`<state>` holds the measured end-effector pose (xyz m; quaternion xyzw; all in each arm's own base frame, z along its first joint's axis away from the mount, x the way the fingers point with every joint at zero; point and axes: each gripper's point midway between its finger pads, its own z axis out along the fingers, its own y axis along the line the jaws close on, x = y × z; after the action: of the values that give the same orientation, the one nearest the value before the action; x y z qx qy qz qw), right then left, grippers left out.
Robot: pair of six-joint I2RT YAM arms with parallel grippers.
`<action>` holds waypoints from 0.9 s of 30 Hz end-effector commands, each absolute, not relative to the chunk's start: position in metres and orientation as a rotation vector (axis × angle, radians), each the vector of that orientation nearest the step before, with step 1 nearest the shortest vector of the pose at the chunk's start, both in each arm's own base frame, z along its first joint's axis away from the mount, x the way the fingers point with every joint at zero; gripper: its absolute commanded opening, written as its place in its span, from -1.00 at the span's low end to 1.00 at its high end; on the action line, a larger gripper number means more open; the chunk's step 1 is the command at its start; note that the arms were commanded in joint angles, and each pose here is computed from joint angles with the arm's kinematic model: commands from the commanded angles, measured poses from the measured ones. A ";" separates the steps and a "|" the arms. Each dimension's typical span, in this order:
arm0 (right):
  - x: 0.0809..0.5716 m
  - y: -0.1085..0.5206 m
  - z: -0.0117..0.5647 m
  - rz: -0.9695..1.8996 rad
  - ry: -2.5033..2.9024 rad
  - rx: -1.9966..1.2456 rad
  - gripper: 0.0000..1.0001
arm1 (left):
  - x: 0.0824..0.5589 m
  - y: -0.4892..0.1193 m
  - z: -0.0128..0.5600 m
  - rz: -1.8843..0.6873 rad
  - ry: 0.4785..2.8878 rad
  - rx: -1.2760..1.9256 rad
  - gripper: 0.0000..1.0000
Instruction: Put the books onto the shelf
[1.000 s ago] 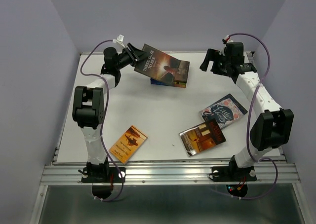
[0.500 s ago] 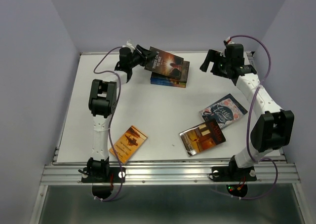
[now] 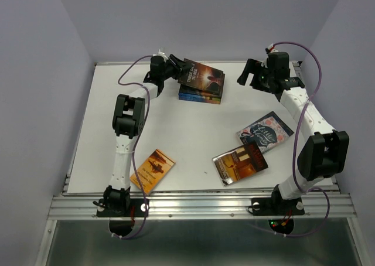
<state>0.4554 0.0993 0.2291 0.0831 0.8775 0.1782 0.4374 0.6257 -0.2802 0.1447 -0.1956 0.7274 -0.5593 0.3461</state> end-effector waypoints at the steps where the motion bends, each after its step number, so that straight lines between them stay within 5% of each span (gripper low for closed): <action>1: 0.460 0.096 0.243 0.447 2.122 0.202 1.00 | 0.627 -0.284 0.187 -1.391 1.807 -0.370 -1.00; 3: 0.461 0.098 0.240 0.456 2.129 0.198 1.00 | 0.627 -0.283 0.183 -1.349 1.830 -0.361 -0.96; 5: 0.462 0.099 0.240 0.464 2.130 0.193 1.00 | 0.627 -0.282 0.176 -1.318 1.866 -0.365 -0.61; 6: 0.461 0.100 0.238 0.467 2.135 0.193 1.00 | 0.627 -0.282 0.175 -1.293 1.871 -0.345 -0.16; 9: 0.461 0.099 0.236 0.463 2.138 0.195 1.00 | 0.623 -0.283 0.171 -1.269 1.901 -0.317 0.74; 11: 0.461 0.099 0.234 0.460 2.144 0.195 1.00 | 0.621 -0.284 0.165 -1.244 1.925 -0.294 0.96; 27: 0.462 0.104 0.225 0.488 2.167 0.174 1.00 | 0.626 -0.247 0.154 -0.720 2.096 -0.207 0.98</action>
<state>0.4530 0.1047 0.2174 0.0767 0.8834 0.1895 0.4216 0.6234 -0.2788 0.1194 -0.0968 0.8282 -0.3843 0.3962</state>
